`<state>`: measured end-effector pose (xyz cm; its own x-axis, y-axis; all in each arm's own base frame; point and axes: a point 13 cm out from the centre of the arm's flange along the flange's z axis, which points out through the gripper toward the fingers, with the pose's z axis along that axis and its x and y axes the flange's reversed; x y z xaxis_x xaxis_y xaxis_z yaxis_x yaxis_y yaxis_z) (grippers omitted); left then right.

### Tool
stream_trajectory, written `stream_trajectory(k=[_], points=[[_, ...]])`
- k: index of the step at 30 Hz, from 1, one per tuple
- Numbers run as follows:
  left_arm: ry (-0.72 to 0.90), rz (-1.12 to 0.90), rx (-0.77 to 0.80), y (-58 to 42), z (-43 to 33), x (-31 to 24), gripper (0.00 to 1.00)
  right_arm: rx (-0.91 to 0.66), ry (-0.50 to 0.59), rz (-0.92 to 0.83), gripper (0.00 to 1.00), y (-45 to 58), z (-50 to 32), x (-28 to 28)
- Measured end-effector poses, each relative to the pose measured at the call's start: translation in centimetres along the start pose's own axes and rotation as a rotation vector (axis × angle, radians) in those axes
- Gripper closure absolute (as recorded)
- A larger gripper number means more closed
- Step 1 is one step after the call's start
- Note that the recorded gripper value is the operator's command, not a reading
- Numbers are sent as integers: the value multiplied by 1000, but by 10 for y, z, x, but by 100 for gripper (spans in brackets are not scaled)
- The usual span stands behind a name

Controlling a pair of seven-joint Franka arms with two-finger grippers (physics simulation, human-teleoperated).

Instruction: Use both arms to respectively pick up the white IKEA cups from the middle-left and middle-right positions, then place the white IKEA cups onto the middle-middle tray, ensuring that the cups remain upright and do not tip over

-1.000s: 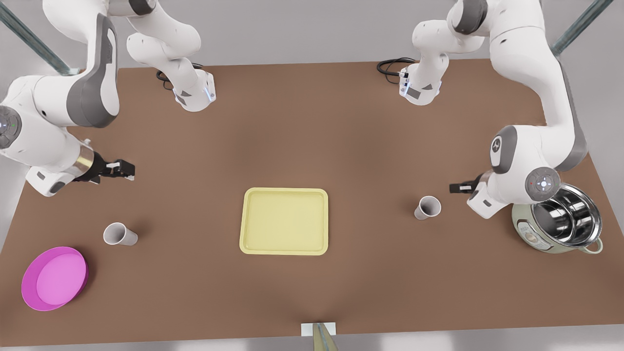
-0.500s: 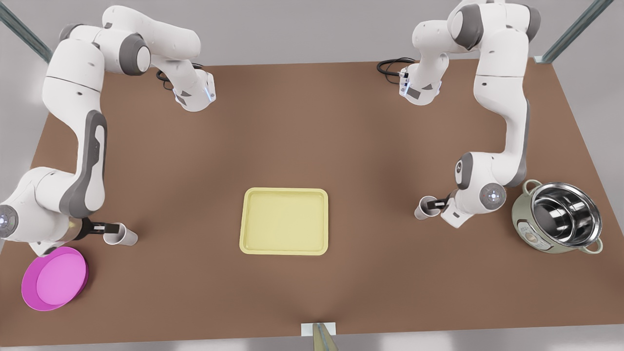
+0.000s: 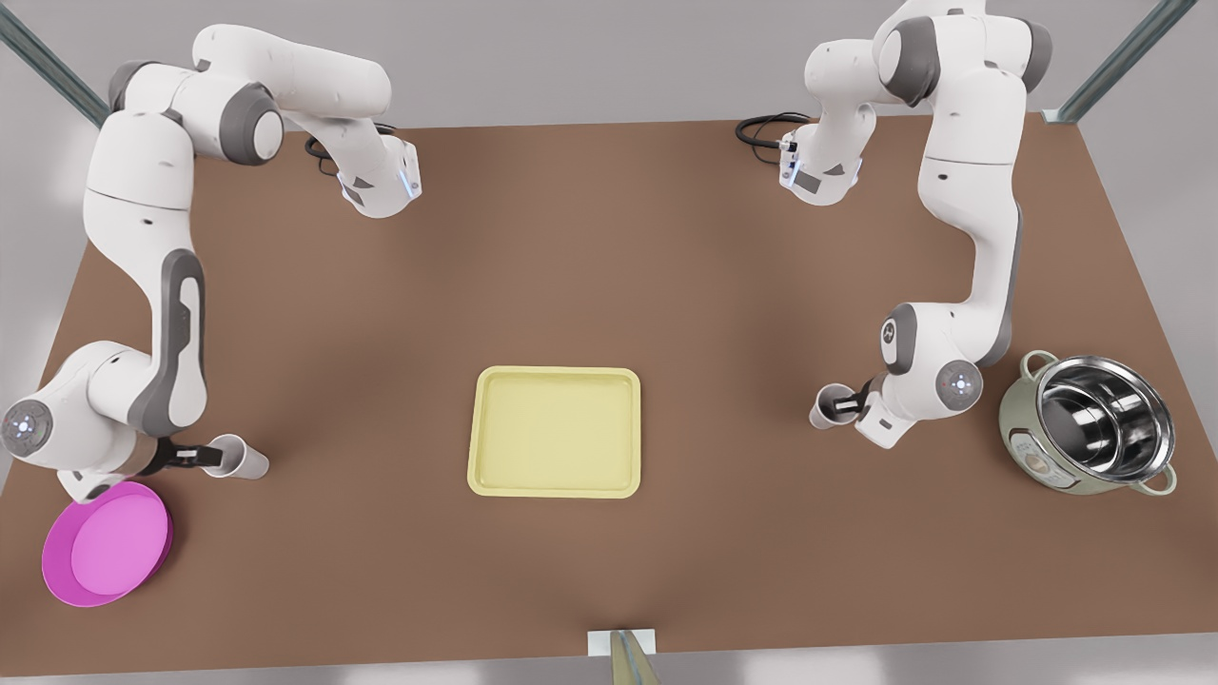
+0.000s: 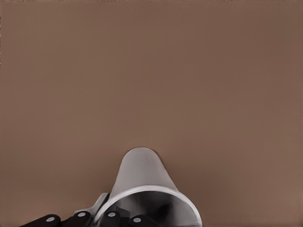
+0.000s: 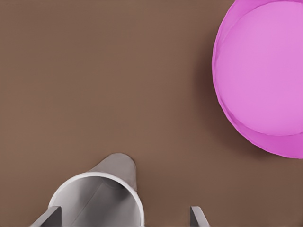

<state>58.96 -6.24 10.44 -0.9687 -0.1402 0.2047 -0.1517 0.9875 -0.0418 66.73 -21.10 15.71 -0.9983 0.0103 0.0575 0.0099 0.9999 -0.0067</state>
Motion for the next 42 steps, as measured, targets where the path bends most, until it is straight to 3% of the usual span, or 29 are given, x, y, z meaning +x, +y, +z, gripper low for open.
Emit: stream_trajectory(k=[4, 8, 12, 16, 17, 19, 21, 23, 24, 25, 26, 27, 28, 32, 36, 40, 42], points=[[-66, 46, 26, -48, -52, 0, 78, -2, 6, -8, 0, -8, 17, 10], [-138, 169, 70, -222, -89, -12, 78, -6, -1, -21, 0, -8, 28, 13], [-108, 159, 137, -345, -71, 14, 78, -14, -3, -27, 0, -7, 44, 13], [-36, 77, 146, -393, -30, 45, 77, -17, 3, -36, 3, -7, 59, 13], [-20, 58, 142, -402, -18, 53, 77, -17, 4, -38, 14, -7, 62, 14], [-4, 20, 140, -418, 0, 63, 75, -19, 6, -44, 55, -6, 64, 14], [6, -29, 140, -424, 18, 66, 75, -20, 4, -51, 62, -4, 65, 14], [9, -73, 149, -430, 24, 67, 75, -25, 1, -61, 78, -1, 65, 12], [9, -95, 152, -431, 27, 67, 70, -28, -1, -67, 79, 2, 65, 11], [9, -116, 154, -431, 28, 67, 57, -27, -2, -75, 79, 4, 64, 10], [9, -136, 157, -432, 29, 66, 30, -25, -5, -84, 79, 8, 63, 8], [8, -154, 162, -433, 29, 66, 10, -25, -10, -94, 79, 12, 60, 5], [8, -171, 168, -434, 28, 65, 2, -30, -18, -108, 79, 21, 57, 0], [9, -228, 188, -437, 20, 63, 0, -102, -79, -232, 79, 114, 30, -31], [16, -265, 169, -435, 11, 69, 0, -178, -140, -454, 79, 287, -2, -53], [33, -297, 139, -426, -27, 82, 0, -188, -134, -597, 79, 409, -13, -34], [14, -333, 109, -386, -98, 73, 0, -191, -97, -630, 79, 437, -10, -17]])
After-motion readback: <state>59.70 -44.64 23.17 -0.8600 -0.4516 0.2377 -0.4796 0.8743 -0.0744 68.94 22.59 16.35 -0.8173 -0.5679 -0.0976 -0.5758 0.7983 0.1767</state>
